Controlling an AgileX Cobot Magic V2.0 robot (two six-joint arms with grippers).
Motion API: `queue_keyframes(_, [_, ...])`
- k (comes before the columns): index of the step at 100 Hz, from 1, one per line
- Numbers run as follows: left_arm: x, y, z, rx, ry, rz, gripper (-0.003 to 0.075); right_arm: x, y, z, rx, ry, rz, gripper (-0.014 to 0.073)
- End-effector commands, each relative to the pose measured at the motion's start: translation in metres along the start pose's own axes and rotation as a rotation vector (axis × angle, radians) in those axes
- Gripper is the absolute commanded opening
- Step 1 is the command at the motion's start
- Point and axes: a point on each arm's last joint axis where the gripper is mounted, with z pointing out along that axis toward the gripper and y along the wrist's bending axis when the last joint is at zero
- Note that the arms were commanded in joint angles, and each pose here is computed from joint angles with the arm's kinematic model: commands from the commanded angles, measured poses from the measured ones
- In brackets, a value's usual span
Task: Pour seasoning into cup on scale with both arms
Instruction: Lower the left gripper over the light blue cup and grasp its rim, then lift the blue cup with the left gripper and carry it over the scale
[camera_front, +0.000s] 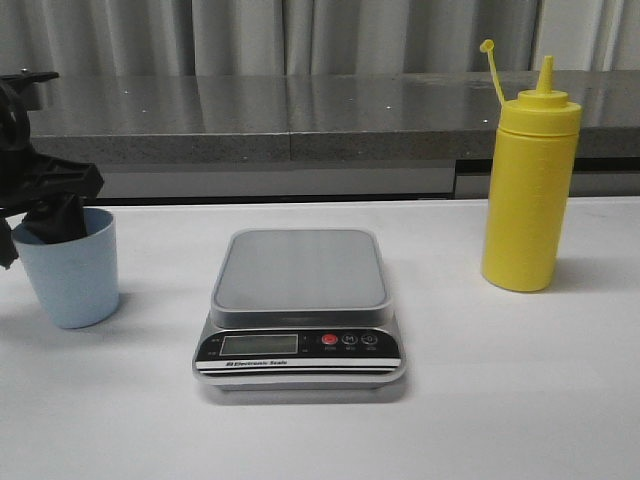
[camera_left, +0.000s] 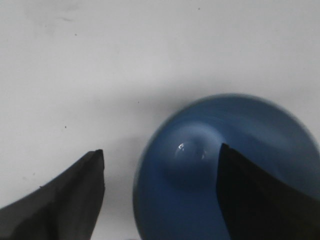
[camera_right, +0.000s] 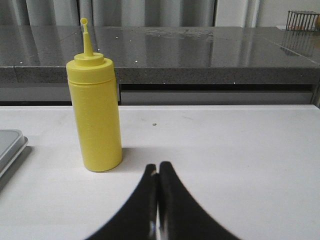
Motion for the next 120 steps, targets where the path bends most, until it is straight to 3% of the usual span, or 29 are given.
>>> queue_keyframes(1, [-0.015,-0.006,-0.019,0.015,-0.110,0.004,0.0401,-0.014,0.001,-0.003,-0.010,-0.112,-0.015,-0.0069])
queue_keyframes(33, [-0.015,-0.006,-0.019,0.015,-0.108,0.004,0.0150,-0.014,0.001,-0.003,-0.010,-0.112,-0.015,-0.0069])
queue_keyframes(68, [-0.015,-0.006,-0.019,0.015,-0.110,0.004,-0.0013,-0.014,0.001,-0.003,-0.010,-0.112,-0.015,-0.0069])
queue_keyframes(92, [-0.023,-0.007,-0.029,0.023,-0.125,0.003,-0.0020,-0.014,0.001,-0.003,-0.010,-0.112,-0.015,-0.0069])
queue_keyframes(120, [-0.059,-0.022,-0.078,0.115,-0.201,-0.045,-0.0020,-0.014,0.001,-0.003,-0.010,-0.112,-0.015,-0.0069])
